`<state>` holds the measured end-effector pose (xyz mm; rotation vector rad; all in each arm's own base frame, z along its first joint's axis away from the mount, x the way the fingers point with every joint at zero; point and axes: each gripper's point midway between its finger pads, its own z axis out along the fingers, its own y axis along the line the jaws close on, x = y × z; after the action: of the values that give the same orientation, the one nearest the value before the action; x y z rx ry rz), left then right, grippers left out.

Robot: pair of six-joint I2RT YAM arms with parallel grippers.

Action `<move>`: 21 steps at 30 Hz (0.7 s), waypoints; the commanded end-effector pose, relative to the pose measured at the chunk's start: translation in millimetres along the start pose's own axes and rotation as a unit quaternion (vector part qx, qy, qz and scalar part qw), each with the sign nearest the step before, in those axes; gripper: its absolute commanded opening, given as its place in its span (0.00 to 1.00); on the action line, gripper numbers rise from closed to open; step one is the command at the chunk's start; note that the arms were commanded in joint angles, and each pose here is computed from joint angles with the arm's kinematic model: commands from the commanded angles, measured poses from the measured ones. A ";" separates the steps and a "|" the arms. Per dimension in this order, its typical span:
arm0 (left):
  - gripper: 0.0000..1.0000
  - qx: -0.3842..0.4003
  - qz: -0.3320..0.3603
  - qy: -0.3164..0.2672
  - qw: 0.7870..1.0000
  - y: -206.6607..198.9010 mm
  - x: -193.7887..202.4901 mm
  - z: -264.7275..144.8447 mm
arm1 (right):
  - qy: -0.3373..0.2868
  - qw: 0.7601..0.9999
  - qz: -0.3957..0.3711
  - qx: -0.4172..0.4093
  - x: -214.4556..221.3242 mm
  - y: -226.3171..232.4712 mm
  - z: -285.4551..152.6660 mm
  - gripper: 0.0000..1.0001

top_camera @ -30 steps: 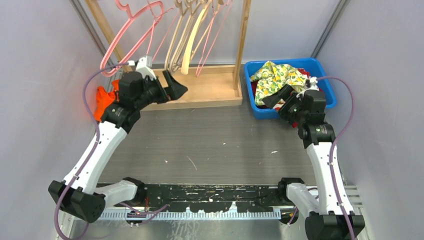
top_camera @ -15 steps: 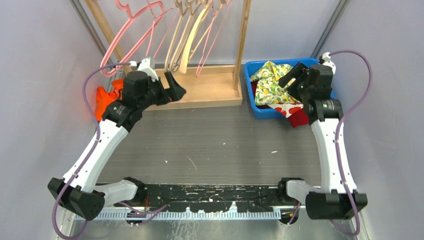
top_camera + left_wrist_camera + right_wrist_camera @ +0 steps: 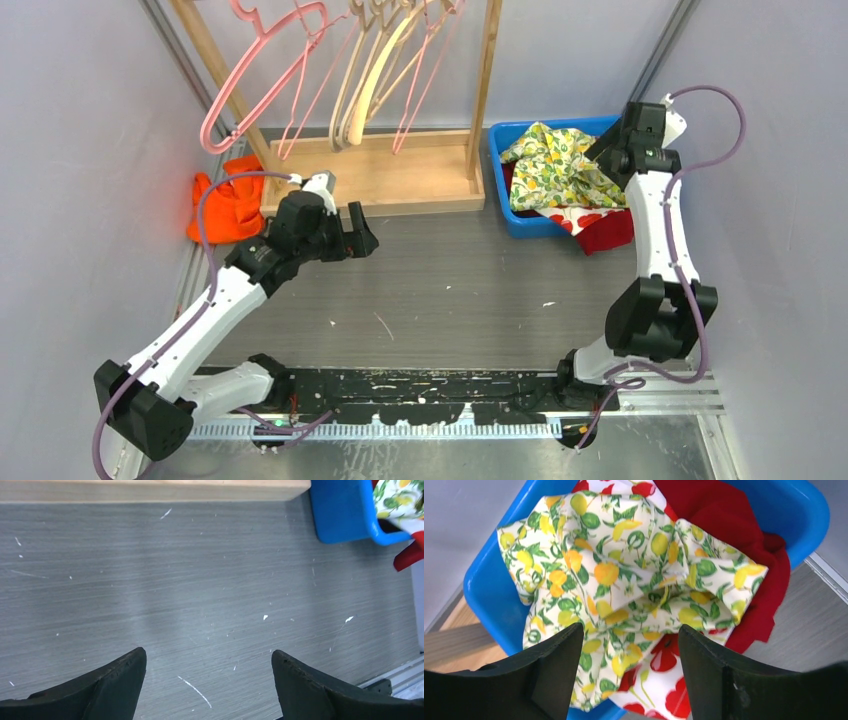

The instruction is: Place the skirt on the hanger

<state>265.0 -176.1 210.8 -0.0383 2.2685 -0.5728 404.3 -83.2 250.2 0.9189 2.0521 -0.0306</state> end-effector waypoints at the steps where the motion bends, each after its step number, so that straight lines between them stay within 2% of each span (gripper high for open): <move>1: 0.94 0.017 0.003 -0.021 1.000 -10.2 -4.8 0.8 | -0.028 0.999 0.026 -0.008 -27.5 16.0 19.1 0.75; 10: 0.94 0.019 0.009 -0.006 1.000 -9.8 6.6 6.7 | 0.014 0.998 0.048 -0.043 -9.4 35.5 47.6 0.79; 12: 0.94 0.019 0.010 -0.006 1.000 -9.8 7.3 6.3 | 0.016 0.998 0.049 -0.044 -10.6 38.0 53.3 0.76; 14: 0.94 0.018 0.010 -0.006 1.000 -9.7 7.8 5.6 | 0.014 0.998 0.047 -0.044 -13.7 41.2 58.9 0.63; 15: 0.94 0.018 0.010 -0.006 1.000 -9.5 8.0 5.0 | 0.012 0.998 0.046 -0.043 -16.4 42.3 60.8 0.53; 21: 0.92 0.015 0.011 -0.006 1.000 -8.5 9.0 3.3 | 0.008 0.998 0.032 -0.053 -29.6 51.2 56.7 0.06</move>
<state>255.4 -184.2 194.3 0.0040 2.3008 -0.5728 474.5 -83.6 209.4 0.9714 2.1077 0.0749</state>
